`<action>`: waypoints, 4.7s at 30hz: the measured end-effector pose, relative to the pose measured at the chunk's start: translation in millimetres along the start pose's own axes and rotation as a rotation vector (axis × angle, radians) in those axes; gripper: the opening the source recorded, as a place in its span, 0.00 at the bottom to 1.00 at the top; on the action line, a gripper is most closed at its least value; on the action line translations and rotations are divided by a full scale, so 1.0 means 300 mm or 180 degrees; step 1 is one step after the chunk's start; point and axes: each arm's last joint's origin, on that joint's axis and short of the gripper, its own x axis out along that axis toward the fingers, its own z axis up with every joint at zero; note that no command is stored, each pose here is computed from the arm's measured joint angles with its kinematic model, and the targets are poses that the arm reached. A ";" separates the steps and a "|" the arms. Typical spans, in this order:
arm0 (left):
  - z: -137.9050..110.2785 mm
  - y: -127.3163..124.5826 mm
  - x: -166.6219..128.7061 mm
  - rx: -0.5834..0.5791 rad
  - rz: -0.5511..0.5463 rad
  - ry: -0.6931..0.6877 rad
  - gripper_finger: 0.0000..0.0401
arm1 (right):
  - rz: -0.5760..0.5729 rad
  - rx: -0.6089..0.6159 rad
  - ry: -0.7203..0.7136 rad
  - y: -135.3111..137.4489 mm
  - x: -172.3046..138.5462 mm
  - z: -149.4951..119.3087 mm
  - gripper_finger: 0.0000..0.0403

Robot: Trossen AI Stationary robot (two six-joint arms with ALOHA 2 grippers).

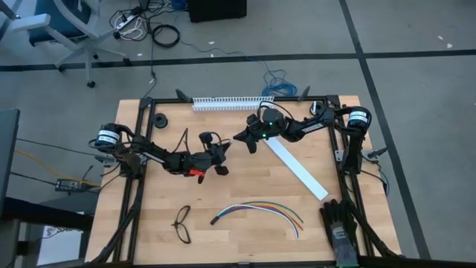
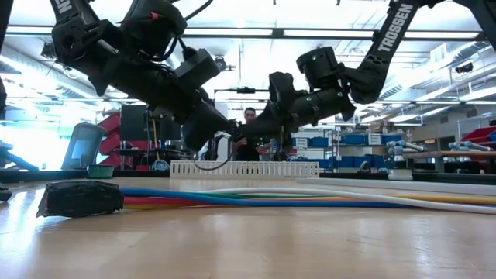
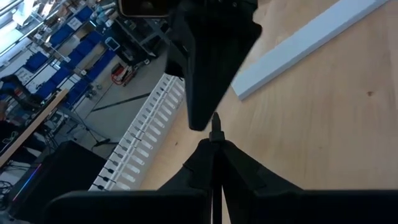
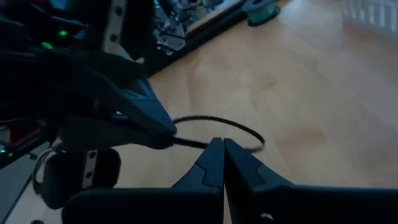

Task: Ziptie cables
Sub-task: Wrap the zip tie around the cable wires

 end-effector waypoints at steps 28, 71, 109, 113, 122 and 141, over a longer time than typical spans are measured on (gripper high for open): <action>-0.014 -0.003 0.000 -0.0021 -0.0019 0.0104 0.03 | 0.0356 -0.0819 0.0015 0.053 0.017 -0.011 0.18; 0.004 -0.028 -0.029 -0.0073 -0.0018 0.0005 0.07 | 0.0134 -0.1292 -0.0052 0.090 0.034 -0.027 0.00; 0.125 -0.017 -0.182 -0.0113 0.0875 -0.0193 0.28 | 0.0041 -0.0469 0.0449 0.023 0.012 -0.056 0.00; 0.162 0.017 -0.265 -0.0350 0.0972 -0.0280 0.27 | 0.0105 -0.0494 0.0571 0.030 0.014 -0.071 0.00; 0.198 0.071 -0.455 -0.0977 0.1004 -0.0434 0.27 | 0.0572 -0.0618 0.0752 0.139 0.045 -0.123 0.00; 0.167 0.000 -0.640 -0.1679 -0.1227 -0.0886 0.24 | 0.0956 -0.1093 0.0278 0.282 0.074 -0.129 0.00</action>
